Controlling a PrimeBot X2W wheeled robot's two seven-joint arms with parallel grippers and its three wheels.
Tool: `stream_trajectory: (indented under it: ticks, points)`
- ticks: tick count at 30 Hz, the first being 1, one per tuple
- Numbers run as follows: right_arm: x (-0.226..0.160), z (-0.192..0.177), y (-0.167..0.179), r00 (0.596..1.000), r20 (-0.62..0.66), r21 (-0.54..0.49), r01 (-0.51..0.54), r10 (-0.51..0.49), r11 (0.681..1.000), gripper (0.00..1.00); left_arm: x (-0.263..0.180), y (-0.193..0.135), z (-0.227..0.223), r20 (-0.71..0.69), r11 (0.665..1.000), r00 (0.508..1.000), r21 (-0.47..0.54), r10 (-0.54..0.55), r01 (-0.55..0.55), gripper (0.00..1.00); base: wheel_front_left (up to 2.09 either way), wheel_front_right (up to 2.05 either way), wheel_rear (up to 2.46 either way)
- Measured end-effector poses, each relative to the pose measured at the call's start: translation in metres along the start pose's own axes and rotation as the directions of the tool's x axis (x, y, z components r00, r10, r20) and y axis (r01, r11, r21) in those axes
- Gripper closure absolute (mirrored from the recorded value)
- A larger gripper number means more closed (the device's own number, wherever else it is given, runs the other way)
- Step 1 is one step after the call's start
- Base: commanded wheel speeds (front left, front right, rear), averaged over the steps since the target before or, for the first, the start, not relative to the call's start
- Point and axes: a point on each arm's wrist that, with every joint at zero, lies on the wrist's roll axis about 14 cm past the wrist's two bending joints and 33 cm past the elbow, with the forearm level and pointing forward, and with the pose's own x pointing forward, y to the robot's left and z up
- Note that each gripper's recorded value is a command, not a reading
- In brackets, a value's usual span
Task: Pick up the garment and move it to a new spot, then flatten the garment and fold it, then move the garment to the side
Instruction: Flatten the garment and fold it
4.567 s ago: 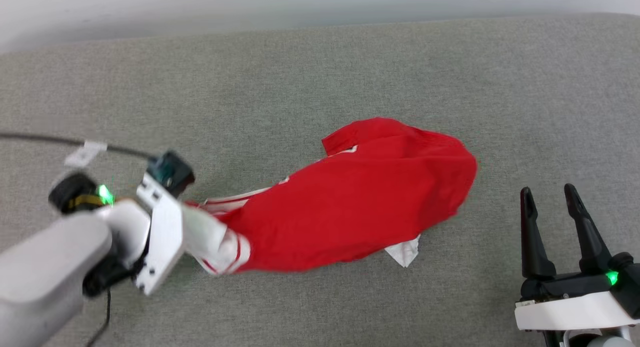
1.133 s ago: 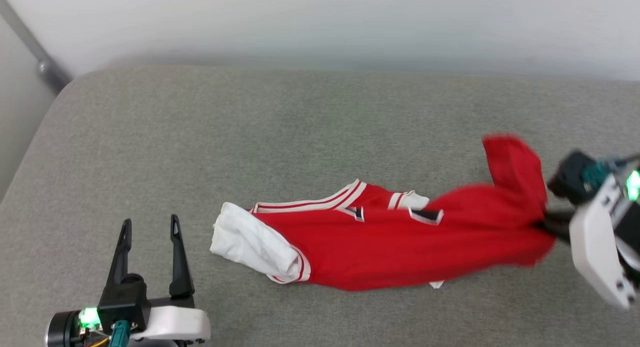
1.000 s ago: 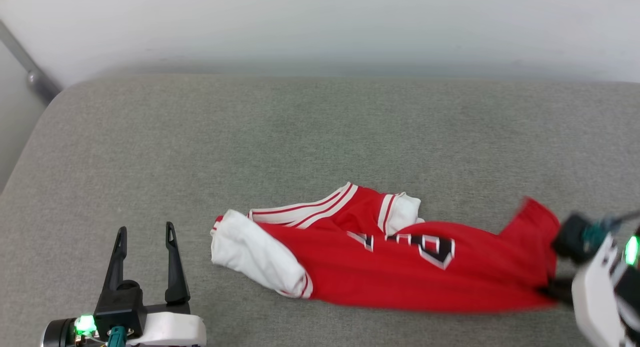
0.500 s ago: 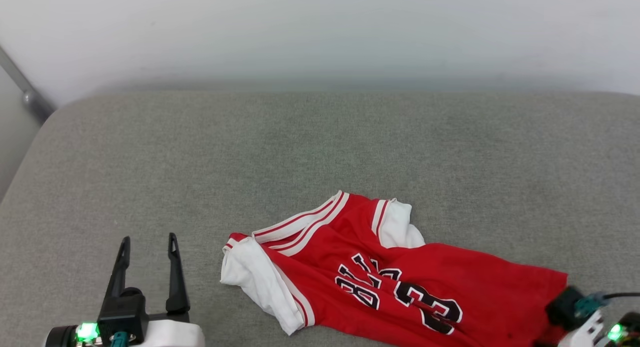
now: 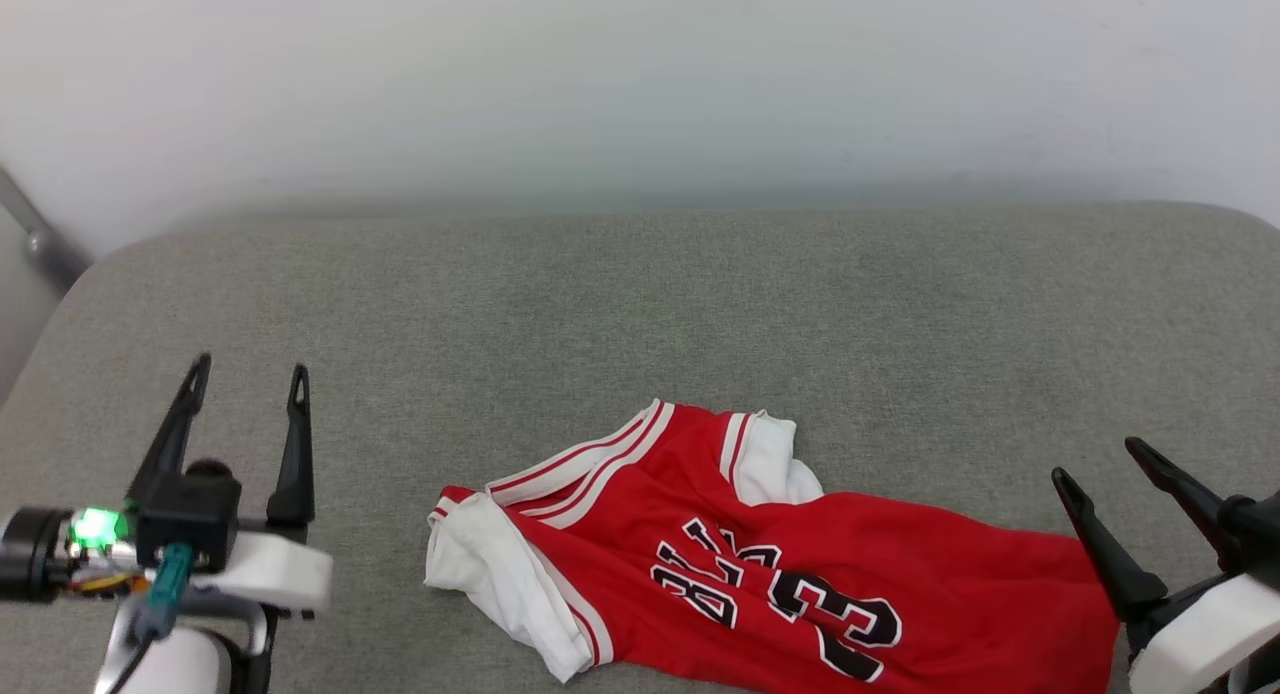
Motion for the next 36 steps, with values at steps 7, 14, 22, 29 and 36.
stream_trajectory:
  ticks: [7,14,22,29,36]
  points:
    - [-0.009,0.023,0.017,0.977,0.170,0.067,0.118,-0.128,0.991,0.00,0.056,-0.009,0.033,0.003,0.983,0.988,0.101,-0.157,0.156,0.00,0.00,0.00,0.00]
    - [-0.014,0.017,0.032,0.964,0.188,0.125,0.165,-0.186,0.978,0.00,0.097,-0.044,0.034,-0.214,0.922,0.920,0.137,-0.329,0.362,0.00,0.00,0.00,0.00]
    - [-0.012,0.001,0.040,0.968,0.154,0.160,0.175,-0.200,0.971,0.00,0.067,-0.092,-0.016,-0.602,0.760,0.619,0.030,-0.505,0.649,0.00,0.00,0.00,0.00]
    - [0.001,-0.006,0.042,0.971,0.146,0.167,0.165,-0.190,0.972,0.00,0.035,-0.113,-0.052,-0.815,0.612,0.306,-0.075,-0.493,0.787,0.00,0.00,0.00,0.00]
    - [0.010,-0.017,0.040,0.974,0.120,0.167,0.171,-0.192,0.971,0.00,0.005,-0.121,-0.095,-0.909,0.501,0.067,-0.163,-0.411,0.850,0.00,0.00,0.00,0.00]
